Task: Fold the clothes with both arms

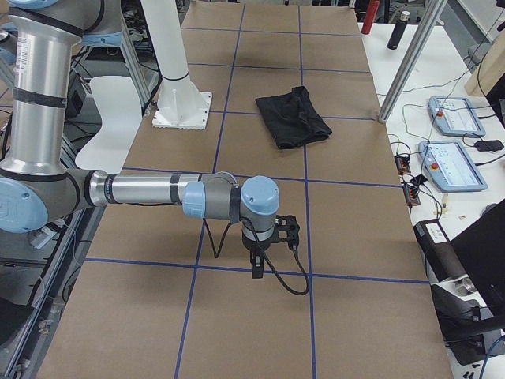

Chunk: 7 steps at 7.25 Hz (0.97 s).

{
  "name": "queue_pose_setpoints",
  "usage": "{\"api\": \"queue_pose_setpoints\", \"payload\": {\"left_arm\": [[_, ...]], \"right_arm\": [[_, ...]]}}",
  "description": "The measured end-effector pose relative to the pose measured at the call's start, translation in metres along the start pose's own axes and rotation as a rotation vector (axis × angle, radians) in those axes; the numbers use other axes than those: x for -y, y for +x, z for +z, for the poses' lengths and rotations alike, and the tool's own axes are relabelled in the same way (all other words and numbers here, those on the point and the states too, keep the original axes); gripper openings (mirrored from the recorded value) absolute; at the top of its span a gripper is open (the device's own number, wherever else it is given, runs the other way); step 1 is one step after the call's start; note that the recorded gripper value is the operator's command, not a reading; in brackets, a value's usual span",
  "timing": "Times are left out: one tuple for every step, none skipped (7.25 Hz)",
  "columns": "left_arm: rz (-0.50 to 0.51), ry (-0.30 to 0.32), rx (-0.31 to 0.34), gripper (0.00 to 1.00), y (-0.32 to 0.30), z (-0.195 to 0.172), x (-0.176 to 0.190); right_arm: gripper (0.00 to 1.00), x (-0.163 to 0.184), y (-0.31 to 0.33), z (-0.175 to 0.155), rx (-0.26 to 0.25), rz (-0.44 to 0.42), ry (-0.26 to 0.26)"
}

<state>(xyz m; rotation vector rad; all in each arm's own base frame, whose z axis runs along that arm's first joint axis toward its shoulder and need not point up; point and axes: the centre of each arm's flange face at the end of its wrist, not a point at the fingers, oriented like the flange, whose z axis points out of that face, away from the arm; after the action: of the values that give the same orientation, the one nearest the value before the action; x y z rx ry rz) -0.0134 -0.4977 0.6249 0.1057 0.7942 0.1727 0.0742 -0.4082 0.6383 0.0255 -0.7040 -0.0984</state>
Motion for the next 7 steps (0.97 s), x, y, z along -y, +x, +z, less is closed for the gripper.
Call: {"api": "queue_pose_setpoints", "payload": {"left_arm": [[-0.006, -0.006, 0.005, 1.00, -0.003, 0.002, -0.003], [-0.019, -0.016, 0.006, 1.00, -0.007, 0.006, -0.010], [-0.038, -0.033, 0.007, 1.00, -0.013, 0.009, -0.020], [-0.044, -0.047, 0.007, 1.00, -0.021, 0.009, -0.030], [-0.047, -0.054, 0.007, 1.00, -0.032, 0.003, -0.042], [-0.066, -0.053, 0.009, 1.00, -0.041, -0.012, -0.050], [-0.075, -0.047, 0.016, 1.00, -0.042, -0.030, -0.056]], "right_arm": [[1.00, 0.000, 0.000, 0.000, 0.000, 0.000, 0.001], [1.00, 0.000, 0.000, 0.000, 0.001, 0.000, 0.001], [1.00, 0.000, 0.000, 0.000, 0.000, -0.001, 0.001], [1.00, 0.000, -0.001, -0.001, 0.000, -0.001, 0.002], [1.00, 0.000, -0.001, -0.001, 0.000, -0.002, 0.003], [1.00, 0.000, -0.002, -0.002, 0.000, -0.004, 0.004], [1.00, 0.000, -0.002, -0.003, 0.000, -0.004, 0.006]]}}
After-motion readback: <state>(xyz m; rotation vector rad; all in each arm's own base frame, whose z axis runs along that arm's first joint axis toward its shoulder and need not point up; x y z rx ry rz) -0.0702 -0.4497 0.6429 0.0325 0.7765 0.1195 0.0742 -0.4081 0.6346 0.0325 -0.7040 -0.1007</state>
